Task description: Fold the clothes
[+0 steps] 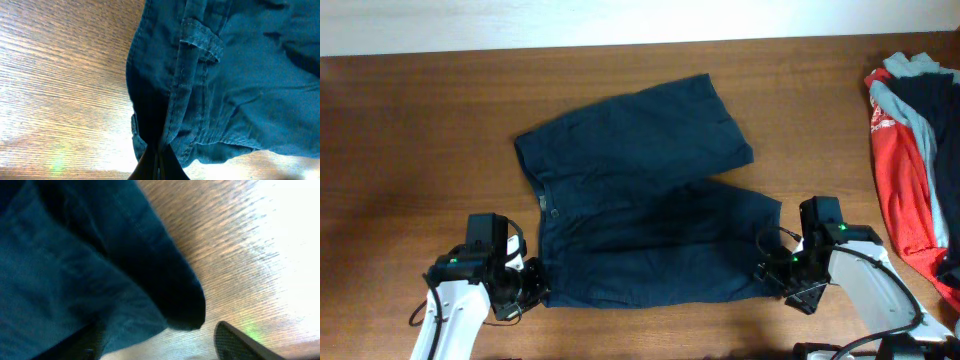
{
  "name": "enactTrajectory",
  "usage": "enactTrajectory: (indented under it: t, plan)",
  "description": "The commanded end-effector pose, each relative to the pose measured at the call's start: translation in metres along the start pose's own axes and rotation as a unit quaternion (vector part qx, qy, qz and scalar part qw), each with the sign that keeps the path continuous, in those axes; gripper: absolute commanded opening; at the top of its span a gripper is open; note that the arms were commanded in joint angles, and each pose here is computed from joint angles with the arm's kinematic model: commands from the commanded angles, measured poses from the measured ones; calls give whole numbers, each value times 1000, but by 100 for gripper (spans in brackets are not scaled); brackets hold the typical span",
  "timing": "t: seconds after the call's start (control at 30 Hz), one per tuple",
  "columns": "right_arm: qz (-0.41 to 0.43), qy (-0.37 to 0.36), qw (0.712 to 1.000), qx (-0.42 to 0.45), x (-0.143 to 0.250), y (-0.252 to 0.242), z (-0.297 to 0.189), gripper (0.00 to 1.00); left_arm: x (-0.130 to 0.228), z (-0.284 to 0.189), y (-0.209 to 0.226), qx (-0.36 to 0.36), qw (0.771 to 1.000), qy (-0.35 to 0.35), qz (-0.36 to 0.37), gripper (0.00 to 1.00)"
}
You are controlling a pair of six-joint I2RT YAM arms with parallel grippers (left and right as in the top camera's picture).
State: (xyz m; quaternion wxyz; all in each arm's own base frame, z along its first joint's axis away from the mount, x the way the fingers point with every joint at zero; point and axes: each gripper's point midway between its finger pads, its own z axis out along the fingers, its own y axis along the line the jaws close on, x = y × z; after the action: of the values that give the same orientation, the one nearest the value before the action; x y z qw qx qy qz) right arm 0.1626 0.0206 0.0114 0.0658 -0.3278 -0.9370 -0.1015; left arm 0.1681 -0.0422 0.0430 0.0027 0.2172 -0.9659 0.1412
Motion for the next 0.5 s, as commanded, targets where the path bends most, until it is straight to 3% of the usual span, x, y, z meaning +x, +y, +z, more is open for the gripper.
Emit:
enactTrajectory:
  t: [0.0, 0.1, 0.17, 0.23, 0.3, 0.4, 0.47]
  plan:
    - [6, -4, 1000, 8, 0, -6, 7, 85, -6, -4, 0, -3, 1000, -12, 9, 0]
    - [7, -8, 1000, 5, -1, -8, 13, 81, -6, -4, 0, -3, 1000, -12, 9, 0]
    - [5, -15, 1000, 1, -3, -7, 15, 70, -6, -4, 0, -3, 1000, -12, 9, 0]
    - [3, -21, 1000, -2, -6, -5, 15, 34, -5, -4, 0, -3, 1000, -11, 9, 0]
    - [0, -22, 1000, -3, -7, -5, 14, 18, -5, -4, 0, -4, 1000, -9, 12, 0]
    - [-10, -12, 1000, 3, -2, -7, 13, 6, -4, -4, 1, -5, 1000, -7, 11, 1]
    - [-10, -3, 1000, 5, 3, -8, 10, 4, -3, -4, 1, -5, 1000, -5, 10, 1]
